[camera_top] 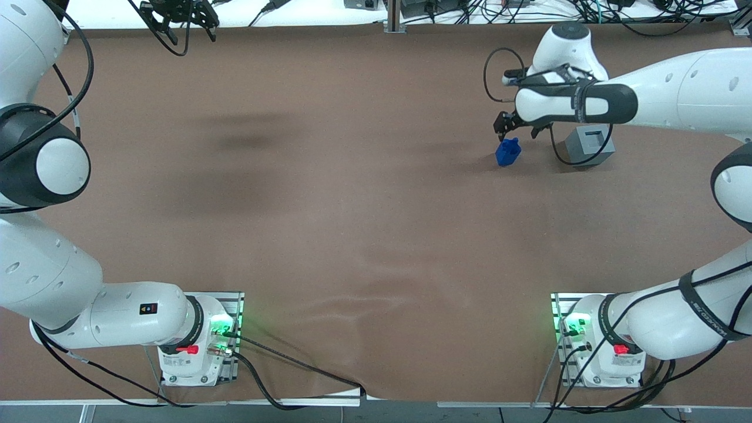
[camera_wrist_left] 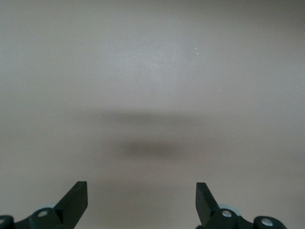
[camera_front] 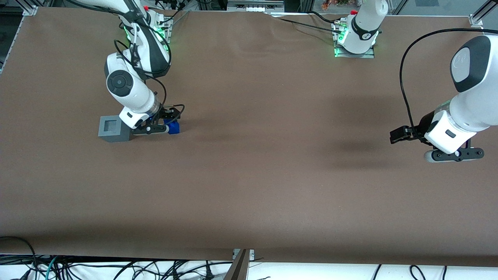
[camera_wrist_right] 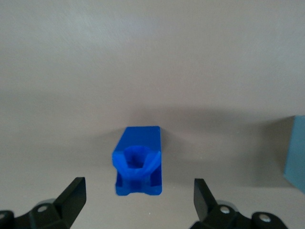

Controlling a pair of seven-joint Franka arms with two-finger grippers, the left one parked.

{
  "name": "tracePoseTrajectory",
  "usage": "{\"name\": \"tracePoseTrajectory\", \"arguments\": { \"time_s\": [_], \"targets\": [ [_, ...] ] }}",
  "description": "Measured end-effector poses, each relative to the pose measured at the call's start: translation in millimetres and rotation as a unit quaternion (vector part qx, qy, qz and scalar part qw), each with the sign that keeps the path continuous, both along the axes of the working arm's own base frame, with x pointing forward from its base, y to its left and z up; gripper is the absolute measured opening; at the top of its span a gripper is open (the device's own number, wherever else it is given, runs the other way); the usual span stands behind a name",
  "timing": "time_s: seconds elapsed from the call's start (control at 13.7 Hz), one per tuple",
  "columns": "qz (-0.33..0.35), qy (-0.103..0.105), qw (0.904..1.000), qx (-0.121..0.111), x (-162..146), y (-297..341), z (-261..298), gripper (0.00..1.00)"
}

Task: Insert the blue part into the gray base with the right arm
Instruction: 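Move the open right gripper down onto the blue block and close it, then lift the blue block and carry it over the gray base's hole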

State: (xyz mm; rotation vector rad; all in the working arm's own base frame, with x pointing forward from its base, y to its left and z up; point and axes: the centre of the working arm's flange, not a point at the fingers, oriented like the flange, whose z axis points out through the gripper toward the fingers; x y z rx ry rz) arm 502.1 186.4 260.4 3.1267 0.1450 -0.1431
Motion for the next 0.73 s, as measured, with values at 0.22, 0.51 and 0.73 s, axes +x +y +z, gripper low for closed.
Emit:
{"name": "tracePoseTrajectory", "arguments": {
  "time_s": [0.22, 0.51, 0.73],
  "targets": [
    [-0.001, -0.011, 0.9999, 0.003, 1, 0, -23, 1.0],
    [-0.005, -0.027, 0.9996, 0.008, 4, 1, -47, 1.0],
    [-0.004, -0.025, 0.9997, 0.007, 3, 3, -53, 0.86]
  ]
}}
